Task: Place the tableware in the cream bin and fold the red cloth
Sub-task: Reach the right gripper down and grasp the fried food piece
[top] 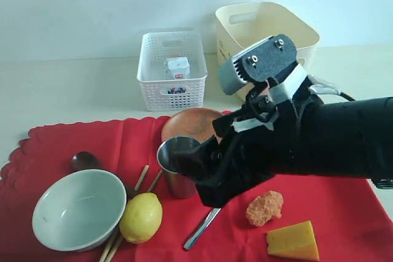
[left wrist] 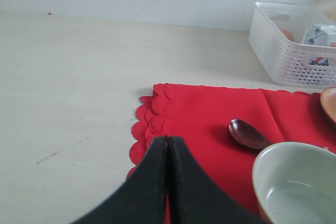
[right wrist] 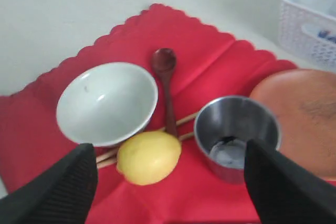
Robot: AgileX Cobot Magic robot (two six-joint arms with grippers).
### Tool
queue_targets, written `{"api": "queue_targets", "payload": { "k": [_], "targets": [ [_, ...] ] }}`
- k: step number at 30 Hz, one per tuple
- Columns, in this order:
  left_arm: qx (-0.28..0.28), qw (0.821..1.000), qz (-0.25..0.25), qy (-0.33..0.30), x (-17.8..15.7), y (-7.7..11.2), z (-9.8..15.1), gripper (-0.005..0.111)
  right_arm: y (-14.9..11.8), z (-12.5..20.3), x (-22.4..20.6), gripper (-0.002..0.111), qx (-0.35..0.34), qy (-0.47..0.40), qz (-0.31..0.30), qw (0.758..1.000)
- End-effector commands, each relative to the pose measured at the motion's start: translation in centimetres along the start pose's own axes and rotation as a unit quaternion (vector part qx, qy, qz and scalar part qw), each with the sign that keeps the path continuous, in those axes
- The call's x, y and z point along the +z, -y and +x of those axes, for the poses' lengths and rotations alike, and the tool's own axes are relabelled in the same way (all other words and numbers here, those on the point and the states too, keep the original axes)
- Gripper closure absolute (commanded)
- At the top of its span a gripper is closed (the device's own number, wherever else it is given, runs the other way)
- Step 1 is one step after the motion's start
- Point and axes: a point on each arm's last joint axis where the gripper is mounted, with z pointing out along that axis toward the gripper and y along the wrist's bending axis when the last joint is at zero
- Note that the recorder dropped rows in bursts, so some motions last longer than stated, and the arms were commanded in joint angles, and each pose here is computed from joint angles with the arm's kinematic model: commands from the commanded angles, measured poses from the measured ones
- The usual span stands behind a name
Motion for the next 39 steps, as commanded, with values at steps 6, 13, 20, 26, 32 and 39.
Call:
{"api": "queue_targets", "payload": {
  "k": [6,13,20,26,32,39],
  "targets": [
    [0.0,1.0,0.003,0.007,0.0,0.0,-0.1,0.106,1.6,0.0,-1.9,0.035,-0.007,-0.223,0.109,0.969],
    [0.0,1.0,0.003,0.007,0.0,0.0,-0.1,0.106,4.1,-0.7,-3.4,0.035,-0.022,-0.273,0.231,0.934],
    [0.0,1.0,0.003,0.007,0.0,0.0,-0.1,0.106,6.5,1.1,-1.6,0.035,0.014,-0.333,0.225,0.916],
    [0.0,1.0,0.003,0.007,0.0,0.0,-0.1,0.106,7.5,2.3,0.9,0.035,-0.035,-0.36,0.192,0.912],
    [0.0,1.0,0.003,0.007,0.0,0.0,-0.1,0.106,8.1,3.3,3.2,0.038,-0.109,-0.371,0.154,0.909],
    [0.0,1.0,0.003,0.007,0.0,0.0,-0.1,0.106,8.4,4.1,5.0,0.044,-0.184,-0.372,0.114,0.903]
  ]
}}
